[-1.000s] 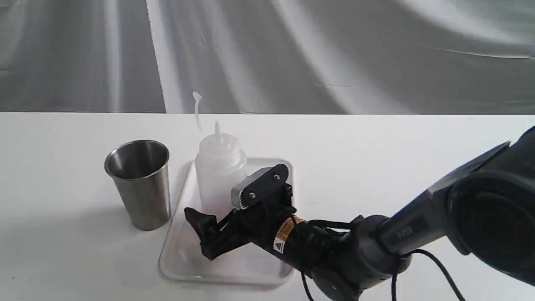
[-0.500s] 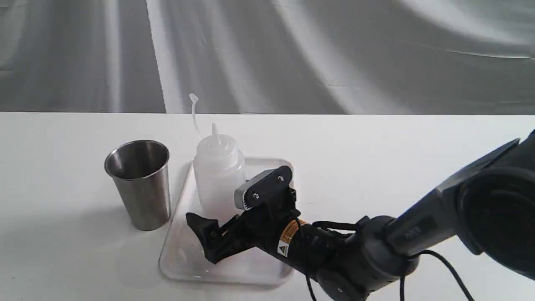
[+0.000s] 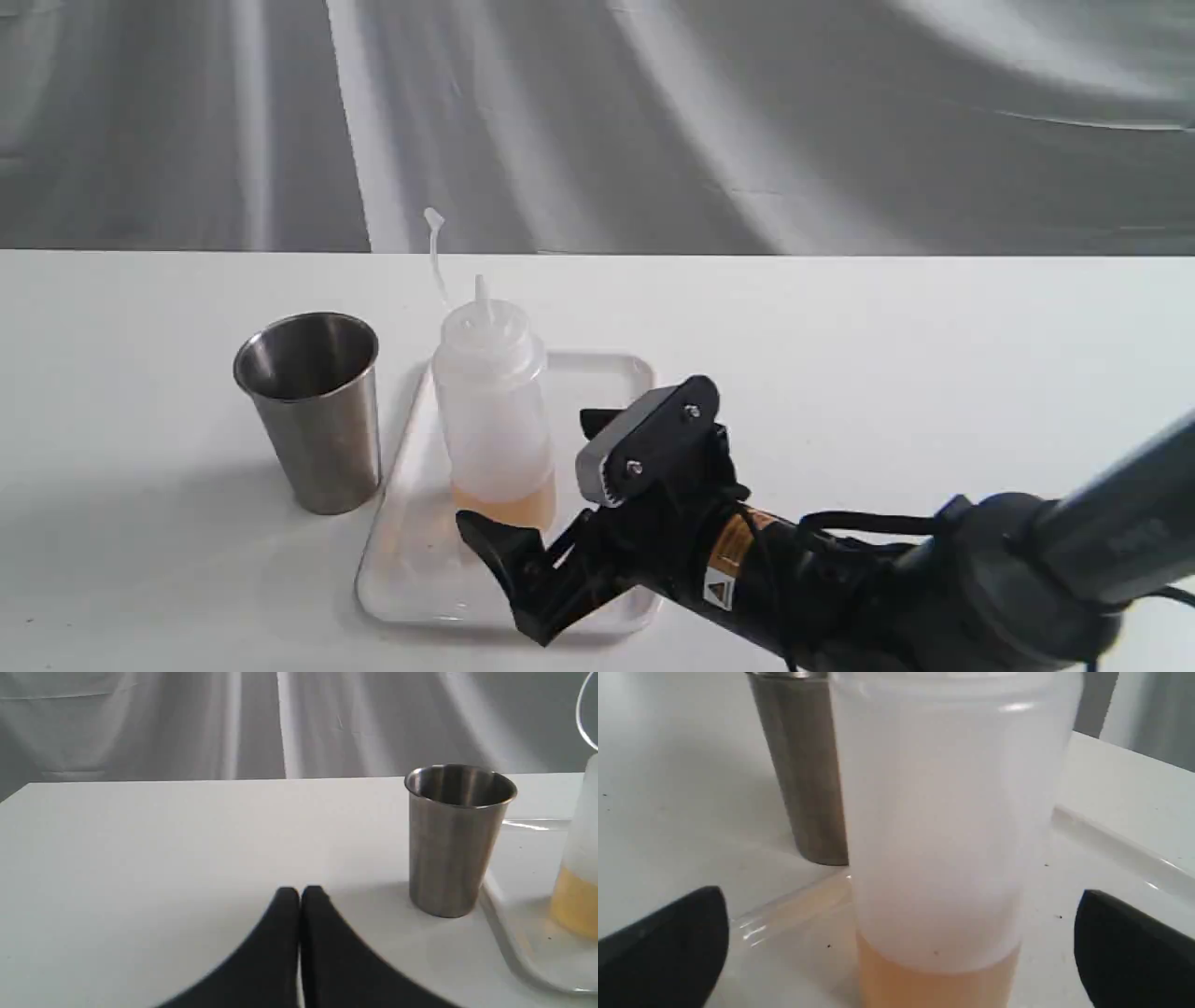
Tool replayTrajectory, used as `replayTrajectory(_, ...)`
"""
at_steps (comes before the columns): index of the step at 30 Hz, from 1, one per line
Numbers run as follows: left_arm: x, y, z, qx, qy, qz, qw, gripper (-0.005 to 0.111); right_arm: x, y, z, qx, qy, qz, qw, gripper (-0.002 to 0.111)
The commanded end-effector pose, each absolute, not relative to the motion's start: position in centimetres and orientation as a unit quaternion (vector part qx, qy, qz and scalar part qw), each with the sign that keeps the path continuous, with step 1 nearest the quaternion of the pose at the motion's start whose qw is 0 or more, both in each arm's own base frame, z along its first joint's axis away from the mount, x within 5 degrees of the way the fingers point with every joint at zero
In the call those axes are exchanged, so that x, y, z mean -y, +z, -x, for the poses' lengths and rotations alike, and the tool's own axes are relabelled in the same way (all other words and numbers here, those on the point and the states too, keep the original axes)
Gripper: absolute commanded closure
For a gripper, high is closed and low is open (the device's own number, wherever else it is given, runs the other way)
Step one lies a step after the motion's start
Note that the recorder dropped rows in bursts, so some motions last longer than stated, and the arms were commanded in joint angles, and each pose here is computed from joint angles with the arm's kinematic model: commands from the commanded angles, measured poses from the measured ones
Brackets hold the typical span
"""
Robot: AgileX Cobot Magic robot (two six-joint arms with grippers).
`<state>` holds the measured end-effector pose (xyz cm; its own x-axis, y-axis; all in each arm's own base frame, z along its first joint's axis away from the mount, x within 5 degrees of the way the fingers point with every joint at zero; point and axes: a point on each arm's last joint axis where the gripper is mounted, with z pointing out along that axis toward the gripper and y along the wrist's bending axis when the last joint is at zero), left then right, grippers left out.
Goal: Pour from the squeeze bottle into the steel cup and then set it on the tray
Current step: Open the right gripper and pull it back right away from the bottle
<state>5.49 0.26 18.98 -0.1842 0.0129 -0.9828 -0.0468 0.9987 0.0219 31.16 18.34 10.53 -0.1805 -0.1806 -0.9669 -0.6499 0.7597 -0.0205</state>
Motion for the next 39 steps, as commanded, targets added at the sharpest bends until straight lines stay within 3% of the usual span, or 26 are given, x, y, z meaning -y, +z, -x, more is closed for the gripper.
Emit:
replayTrajectory(1,-0.2,18.9,-5.5,-0.767,0.019,0.010,0.641,0.107,-17.1,12.2,-29.6,-0.744,0.195,0.264,0.582,0.003)
replayTrajectory(11,-0.2,18.9,-5.5,-0.767,0.020,0.009,0.641,0.107,-15.0,17.5,-25.7,-0.712,0.205,0.250,0.623,0.003)
replayTrajectory(15,-0.2,18.9,-5.5,-0.767,0.020,0.009,0.641,0.107,-14.5,19.3,-24.5,-0.703,0.210,0.256,0.630,0.009)
replayTrajectory(18,-0.2,18.9,-5.5,-0.767,0.020,0.009,0.641,0.107,-14.2,20.6,-23.3,-0.692,0.206,0.281,0.632,0.024)
replayTrajectory(27,-0.2,18.9,-5.5,-0.767,0.020,0.009,0.641,0.107,-12.1,23.6,-19.1,-0.674,0.219,0.263,0.654,0.107)
replayTrajectory(39,-0.2,18.9,-5.5,-0.767,0.020,0.009,0.641,0.107,-8.5,24.9,-13.5,-0.701,0.190,0.248,0.641,0.108)
